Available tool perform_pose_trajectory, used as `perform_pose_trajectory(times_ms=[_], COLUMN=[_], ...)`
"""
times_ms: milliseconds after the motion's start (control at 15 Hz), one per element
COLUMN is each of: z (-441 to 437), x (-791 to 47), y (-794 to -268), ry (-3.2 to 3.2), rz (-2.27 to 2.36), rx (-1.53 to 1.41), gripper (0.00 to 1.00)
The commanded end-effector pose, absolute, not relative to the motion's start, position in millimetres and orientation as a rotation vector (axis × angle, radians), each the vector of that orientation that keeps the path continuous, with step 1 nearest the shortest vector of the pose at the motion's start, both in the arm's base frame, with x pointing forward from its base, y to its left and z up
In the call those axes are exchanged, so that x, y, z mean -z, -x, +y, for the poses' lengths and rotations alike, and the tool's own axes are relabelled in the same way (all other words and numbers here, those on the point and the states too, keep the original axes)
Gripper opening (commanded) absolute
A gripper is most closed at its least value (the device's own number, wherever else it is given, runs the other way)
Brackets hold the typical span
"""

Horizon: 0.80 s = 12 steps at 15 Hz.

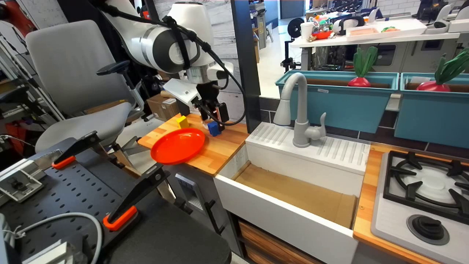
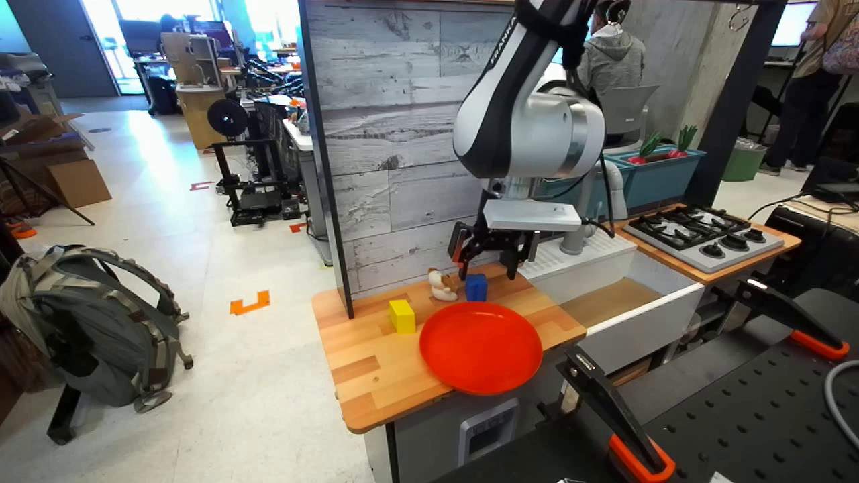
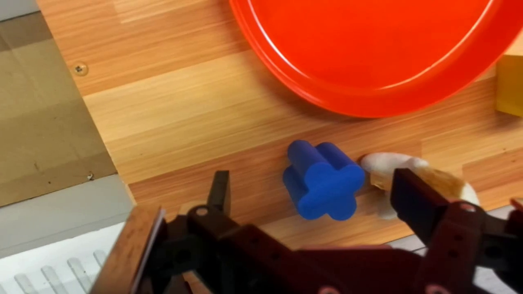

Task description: Move the blue object to the left

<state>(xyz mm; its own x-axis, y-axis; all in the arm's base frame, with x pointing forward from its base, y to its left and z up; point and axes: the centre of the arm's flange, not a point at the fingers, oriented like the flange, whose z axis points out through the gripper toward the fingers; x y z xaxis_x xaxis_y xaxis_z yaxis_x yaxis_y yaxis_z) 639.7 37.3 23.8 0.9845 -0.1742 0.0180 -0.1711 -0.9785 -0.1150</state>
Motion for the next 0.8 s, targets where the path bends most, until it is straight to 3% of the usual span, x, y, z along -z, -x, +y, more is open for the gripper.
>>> perform_pose_trajectory(times_ms=[0,533,600,733], z=[37.7,43.0,43.4,44.3], x=[-23.3,-15.8,-14.3,-11.1], y=[-643.7,-657.3,-658.3,-659.0], ry=[3.007,3.012,3.016,3.025], rz=[0.254,0.282,0.283,0.275], rx=[0.075,0.096,0.095,0.101], gripper=[1.00,1.00,0.82,0.66])
